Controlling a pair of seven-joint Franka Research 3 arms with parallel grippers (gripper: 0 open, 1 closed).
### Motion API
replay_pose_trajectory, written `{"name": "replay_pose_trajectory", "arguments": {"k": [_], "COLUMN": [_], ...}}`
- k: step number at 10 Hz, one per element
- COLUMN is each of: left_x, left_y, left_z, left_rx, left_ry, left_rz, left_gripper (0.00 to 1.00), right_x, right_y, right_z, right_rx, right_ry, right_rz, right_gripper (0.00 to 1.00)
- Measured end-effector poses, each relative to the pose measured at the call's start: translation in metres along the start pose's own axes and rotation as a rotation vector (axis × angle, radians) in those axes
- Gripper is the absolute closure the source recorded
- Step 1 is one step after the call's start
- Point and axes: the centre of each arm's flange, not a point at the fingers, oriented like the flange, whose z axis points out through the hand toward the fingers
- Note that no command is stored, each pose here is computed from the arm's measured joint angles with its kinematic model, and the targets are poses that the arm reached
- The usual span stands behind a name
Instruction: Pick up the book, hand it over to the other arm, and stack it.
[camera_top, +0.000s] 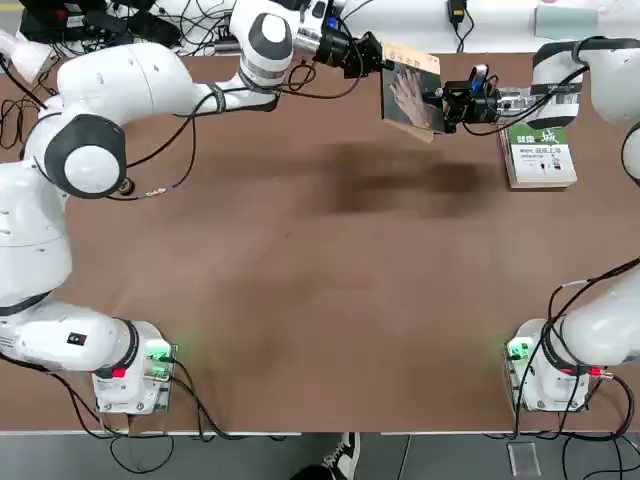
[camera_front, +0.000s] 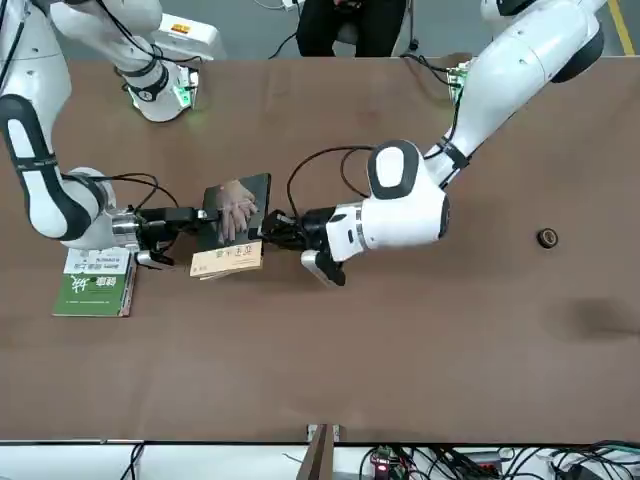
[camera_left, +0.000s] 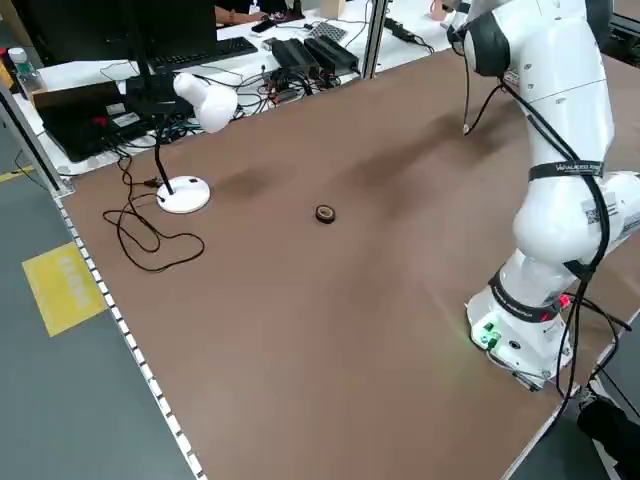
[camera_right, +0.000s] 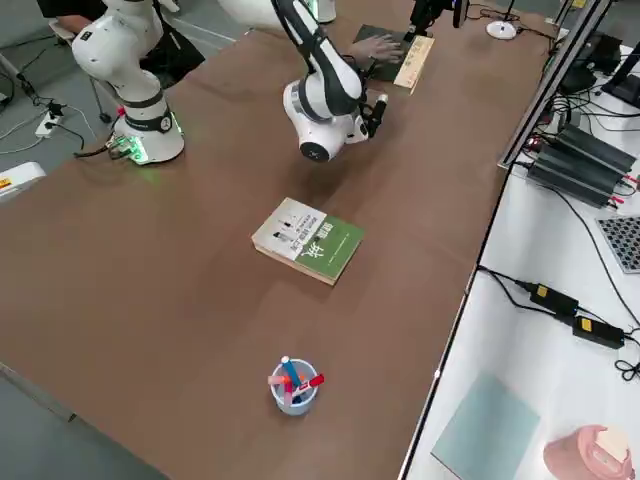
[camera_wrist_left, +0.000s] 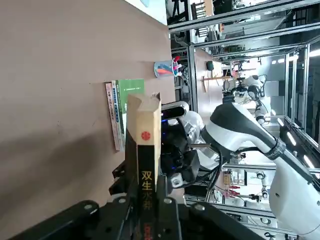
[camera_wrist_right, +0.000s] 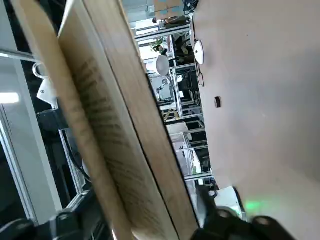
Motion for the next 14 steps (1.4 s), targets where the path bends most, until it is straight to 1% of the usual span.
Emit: {"name": "replay_pose_trajectory", "arguments": {"k": [3,6,8,9,10,13,14], "left_x": [0.000,0.001,0.002,0.002,0.002,0.002,0.002], "left_y": [-0.001,-0.005,-0.005,-0.004,-0.004,-0.001,0.000], "left_z": [0.000,-0.001,-0.002,-0.002,-0.002,-0.001,-0.002], "left_rx": [0.001,0.008,0.009,0.008,0.007,0.003,0.002], "left_ry": [0.000,0.003,0.004,0.005,0.005,0.004,0.005], "left_rz": [0.000,-0.002,-0.002,-0.001,0.000,0.002,0.003], "left_gripper": [0.99,0.97,0.96,0.90,0.80,0.42,0.36], "right_x": [0.000,0.001,0.001,0.001,0.001,0.001,0.001], "right_y": [-0.001,-0.002,-0.004,-0.005,-0.007,-0.011,-0.013], "right_z": [-0.001,-0.003,-0.004,-0.006,-0.007,-0.021,-0.029], "right_rx": [0.004,0.012,0.017,0.021,0.026,0.047,0.054], "right_ry": [0.003,0.009,0.007,0.006,0.005,0.005,0.010], "right_rz": [0.044,0.052,0.065,0.067,0.071,0.077,0.077], "right_gripper": [0.56,0.81,0.81,0.81,0.81,0.81,0.81]}}
